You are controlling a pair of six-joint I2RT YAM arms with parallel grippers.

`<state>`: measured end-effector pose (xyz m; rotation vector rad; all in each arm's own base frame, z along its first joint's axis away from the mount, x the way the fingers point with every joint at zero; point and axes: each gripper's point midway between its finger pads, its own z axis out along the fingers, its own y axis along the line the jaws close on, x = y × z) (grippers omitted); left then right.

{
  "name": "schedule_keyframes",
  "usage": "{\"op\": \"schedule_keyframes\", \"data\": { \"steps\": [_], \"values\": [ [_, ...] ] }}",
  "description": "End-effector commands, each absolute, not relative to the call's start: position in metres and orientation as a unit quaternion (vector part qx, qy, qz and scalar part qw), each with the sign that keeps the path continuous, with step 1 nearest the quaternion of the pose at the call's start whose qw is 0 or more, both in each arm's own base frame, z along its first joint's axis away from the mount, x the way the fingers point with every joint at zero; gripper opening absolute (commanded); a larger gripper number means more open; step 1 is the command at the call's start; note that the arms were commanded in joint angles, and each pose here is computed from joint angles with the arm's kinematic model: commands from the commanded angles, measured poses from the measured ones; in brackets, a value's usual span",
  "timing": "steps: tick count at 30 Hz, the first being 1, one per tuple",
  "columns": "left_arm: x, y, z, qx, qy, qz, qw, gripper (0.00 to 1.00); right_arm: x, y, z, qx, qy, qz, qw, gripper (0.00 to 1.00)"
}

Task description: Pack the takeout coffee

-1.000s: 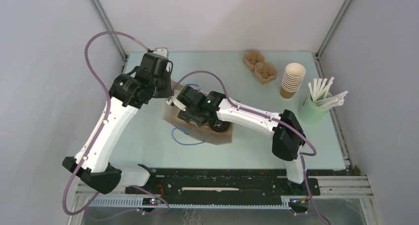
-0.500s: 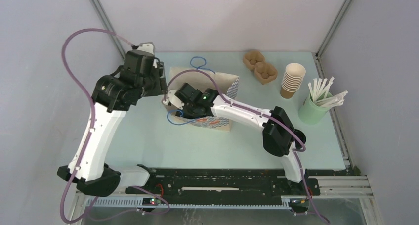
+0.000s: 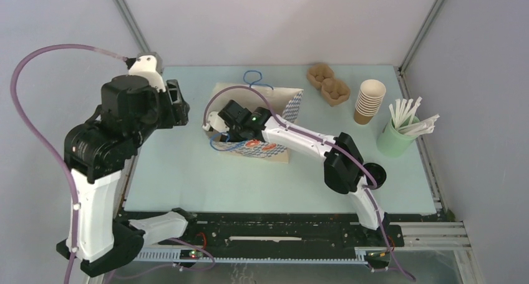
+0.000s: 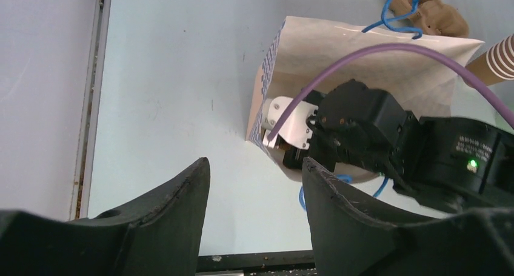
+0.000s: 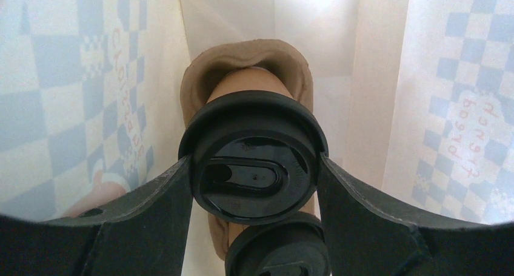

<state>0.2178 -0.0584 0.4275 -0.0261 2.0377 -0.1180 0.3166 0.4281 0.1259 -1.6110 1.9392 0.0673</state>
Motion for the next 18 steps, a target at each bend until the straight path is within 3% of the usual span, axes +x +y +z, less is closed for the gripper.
{"op": "schedule_keyframes", "data": {
  "steps": [1,9,18],
  "values": [
    [0.203,-0.046,0.431,-0.001,0.845,-0.037,0.534,0.62,0.299,0.429,0.068,-0.640,0.734,0.087,0.209,0.22],
    [0.203,-0.046,0.430,-0.008,0.848,-0.038,0.529,0.61,0.298,0.414,0.034,-0.631,0.752,0.109,0.158,0.24],
    [0.204,-0.046,0.423,-0.004,0.856,-0.031,0.516,0.60,0.266,0.412,-0.024,-0.617,0.773,0.123,0.084,0.23]
  ]
}}
